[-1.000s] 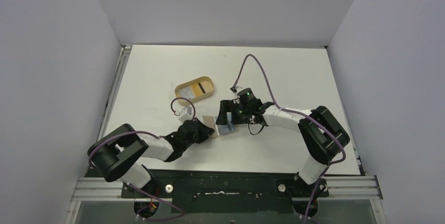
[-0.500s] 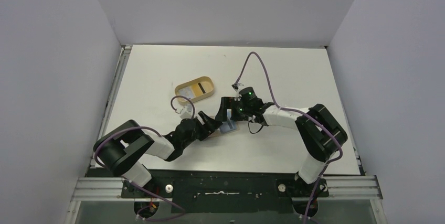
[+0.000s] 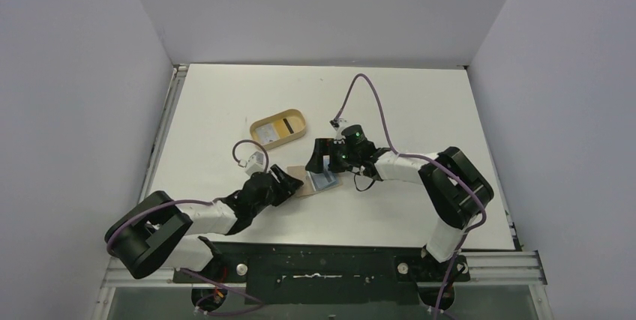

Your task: Take the credit cards out of the card holder

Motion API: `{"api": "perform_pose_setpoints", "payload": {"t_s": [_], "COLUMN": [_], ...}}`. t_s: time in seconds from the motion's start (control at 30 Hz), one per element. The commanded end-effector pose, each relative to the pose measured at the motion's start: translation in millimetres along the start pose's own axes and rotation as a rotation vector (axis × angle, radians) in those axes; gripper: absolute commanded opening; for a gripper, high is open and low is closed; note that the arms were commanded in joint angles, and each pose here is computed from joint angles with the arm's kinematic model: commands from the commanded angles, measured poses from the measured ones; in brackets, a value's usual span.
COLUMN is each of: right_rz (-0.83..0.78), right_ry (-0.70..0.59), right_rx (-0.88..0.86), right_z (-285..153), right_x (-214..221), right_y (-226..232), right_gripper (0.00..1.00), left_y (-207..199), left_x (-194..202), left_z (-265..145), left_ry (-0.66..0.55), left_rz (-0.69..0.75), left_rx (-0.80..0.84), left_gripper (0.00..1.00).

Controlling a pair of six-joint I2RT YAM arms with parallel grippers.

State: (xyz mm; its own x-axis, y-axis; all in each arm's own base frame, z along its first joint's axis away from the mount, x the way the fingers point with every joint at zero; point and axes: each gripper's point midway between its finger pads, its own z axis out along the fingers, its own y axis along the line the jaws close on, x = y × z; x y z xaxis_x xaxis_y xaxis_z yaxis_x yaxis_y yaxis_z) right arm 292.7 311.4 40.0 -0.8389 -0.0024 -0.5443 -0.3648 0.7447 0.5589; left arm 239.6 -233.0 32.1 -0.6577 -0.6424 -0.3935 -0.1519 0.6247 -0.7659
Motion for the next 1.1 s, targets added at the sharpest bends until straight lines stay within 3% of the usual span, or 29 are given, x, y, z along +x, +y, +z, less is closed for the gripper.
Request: {"api": "perform_pose_setpoints", "payload": {"t_s": [0.0, 0.13, 0.27, 0.5, 1.07], "right_rz": [0.038, 0.038, 0.031, 0.005, -0.123], "right_ry": [0.152, 0.152, 0.154, 0.157, 0.134], "right_rx": [0.074, 0.071, 0.068, 0.061, -0.011], "right_z": [5, 5, 4, -2, -23], "right_x": [50, 49, 49, 44, 20], "right_y": [-29, -28, -26, -16, 60], "right_gripper": [0.98, 0.98, 0.98, 0.98, 0.99], "left_y": [57, 58, 56, 46, 36], "left_x": [8, 7, 8, 8, 4], "left_z": [-10, -10, -8, 2, 4], "left_ry": [0.032, 0.026, 0.022, 0.007, -0.012], "left_rz": [0.099, 0.091, 0.089, 0.074, 0.084], "left_rx": [-0.209, -0.21, -0.186, -0.12, -0.072], "left_gripper": [0.44, 0.28, 0.0, 0.0, 0.0]}}
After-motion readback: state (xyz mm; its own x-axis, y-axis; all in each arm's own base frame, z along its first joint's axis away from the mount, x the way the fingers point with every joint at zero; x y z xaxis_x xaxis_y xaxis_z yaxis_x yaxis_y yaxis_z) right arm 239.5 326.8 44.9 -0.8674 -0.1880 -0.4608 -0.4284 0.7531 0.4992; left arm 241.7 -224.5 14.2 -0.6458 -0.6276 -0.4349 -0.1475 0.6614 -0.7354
